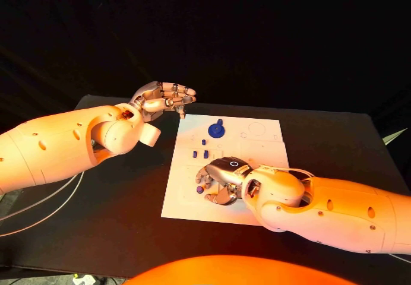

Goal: Assemble the parts on the task board

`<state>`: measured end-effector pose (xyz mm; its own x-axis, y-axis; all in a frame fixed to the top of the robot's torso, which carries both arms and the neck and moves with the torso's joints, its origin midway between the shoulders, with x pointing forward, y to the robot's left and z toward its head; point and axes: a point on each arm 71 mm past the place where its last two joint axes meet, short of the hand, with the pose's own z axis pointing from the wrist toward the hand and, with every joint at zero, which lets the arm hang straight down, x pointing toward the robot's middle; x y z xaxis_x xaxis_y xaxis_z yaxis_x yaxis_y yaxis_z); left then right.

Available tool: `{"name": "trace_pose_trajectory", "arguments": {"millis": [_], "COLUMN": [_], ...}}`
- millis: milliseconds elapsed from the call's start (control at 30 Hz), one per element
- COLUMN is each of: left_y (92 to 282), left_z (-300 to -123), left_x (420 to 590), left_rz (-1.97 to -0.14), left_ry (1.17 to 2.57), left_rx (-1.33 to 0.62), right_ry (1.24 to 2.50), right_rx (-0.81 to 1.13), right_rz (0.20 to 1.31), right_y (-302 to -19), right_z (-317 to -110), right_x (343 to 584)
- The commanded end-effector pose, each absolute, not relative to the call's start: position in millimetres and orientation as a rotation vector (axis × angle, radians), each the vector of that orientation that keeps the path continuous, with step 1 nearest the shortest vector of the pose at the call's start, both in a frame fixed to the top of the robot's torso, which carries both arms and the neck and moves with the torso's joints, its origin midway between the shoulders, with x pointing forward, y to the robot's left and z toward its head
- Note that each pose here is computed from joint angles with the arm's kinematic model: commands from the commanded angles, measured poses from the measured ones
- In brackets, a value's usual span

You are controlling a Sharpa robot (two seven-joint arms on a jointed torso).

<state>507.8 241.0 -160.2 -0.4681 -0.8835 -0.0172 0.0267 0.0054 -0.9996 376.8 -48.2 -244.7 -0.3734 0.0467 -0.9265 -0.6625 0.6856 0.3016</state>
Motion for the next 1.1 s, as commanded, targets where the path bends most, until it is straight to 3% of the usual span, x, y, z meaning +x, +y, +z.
{"name": "trace_pose_trajectory", "arguments": {"millis": [33,300,533,733,867,1100], "left_y": [239.7,240.6,241.4,242.8,243.2,241.0], "left_z": [-159.4,-159.7,-160.1,-161.4,-163.0,-164.7], "left_x": [507.2,507.0,506.8,506.8,506.6,506.6], "left_rz": [-1.581,-1.580,-1.578,-1.574,-1.573,-1.577], "left_ry": [1.548,1.551,1.552,1.553,1.555,1.560], "left_rx": [-0.907,-0.909,-0.910,-0.914,-0.917,-0.917], "right_ry": [1.781,1.721,1.624,1.742,1.841,1.942], "right_rx": [-0.481,-0.424,-0.252,0.052,0.186,0.271], "right_rz": [0.817,0.855,0.981,1.051,1.017,0.809], "right_y": [-51.3,-63.4,-92.2,-137.4,-169.2,-227.7], "right_z": [-242.1,-232.1,-206.0,-189.6,-186.9,-194.7], "right_x": [375.9,373.9,376.8,384.0,385.5,388.7]}}
